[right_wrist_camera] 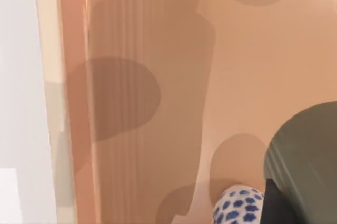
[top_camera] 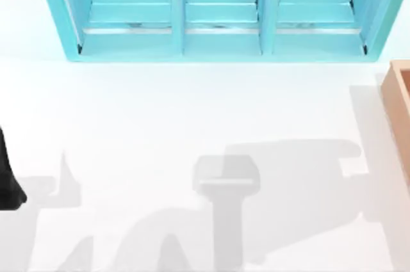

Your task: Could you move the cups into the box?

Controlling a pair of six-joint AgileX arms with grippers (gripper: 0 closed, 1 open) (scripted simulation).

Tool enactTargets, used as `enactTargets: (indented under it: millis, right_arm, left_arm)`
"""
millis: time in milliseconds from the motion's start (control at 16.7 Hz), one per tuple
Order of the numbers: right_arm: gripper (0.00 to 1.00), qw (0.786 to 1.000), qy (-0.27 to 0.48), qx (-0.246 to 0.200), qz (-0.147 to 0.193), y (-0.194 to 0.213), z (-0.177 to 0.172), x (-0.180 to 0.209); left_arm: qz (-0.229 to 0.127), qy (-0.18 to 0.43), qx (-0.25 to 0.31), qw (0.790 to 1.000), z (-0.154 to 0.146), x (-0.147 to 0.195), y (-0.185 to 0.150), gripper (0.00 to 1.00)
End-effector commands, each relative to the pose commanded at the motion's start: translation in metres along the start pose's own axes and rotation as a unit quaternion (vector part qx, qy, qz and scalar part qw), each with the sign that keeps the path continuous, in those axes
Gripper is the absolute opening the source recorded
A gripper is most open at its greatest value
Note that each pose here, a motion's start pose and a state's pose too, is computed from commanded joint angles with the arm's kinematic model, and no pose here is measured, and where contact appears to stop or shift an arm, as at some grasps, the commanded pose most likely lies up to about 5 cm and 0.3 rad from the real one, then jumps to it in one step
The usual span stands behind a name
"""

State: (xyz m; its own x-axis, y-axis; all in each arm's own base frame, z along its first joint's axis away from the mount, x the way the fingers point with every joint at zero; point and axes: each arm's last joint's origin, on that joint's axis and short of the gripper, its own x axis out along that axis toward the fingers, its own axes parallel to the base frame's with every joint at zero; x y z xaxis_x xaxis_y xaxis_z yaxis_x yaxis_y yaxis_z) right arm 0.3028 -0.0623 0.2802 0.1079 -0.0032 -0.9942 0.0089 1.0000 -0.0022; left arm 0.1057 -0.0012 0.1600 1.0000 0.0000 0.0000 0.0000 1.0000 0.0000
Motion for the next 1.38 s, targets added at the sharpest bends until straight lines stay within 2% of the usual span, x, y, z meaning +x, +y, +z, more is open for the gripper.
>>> enactTargets:
  millis: [480, 780, 1380]
  right_arm:
    - [0.0, 1.0, -0.004, 0.001, 0.001, -0.008, -0.003, 0.057]
    - [0.0, 1.0, 0.0, 0.001, 0.001, -0.009, -0.004, 0.063]
    - [0.75, 1.0, 0.0, 0.001, 0.001, -0.009, -0.004, 0.063]
  left_arm:
    - [0.0, 0.0, 0.0, 1.0, 0.0, 0.0, 0.0, 1.0]
    - [0.0, 0.0, 0.0, 1.0, 0.0, 0.0, 0.0, 1.0]
    - [0.0, 0.0, 0.0, 1.0, 0.0, 0.0, 0.0, 1.0]
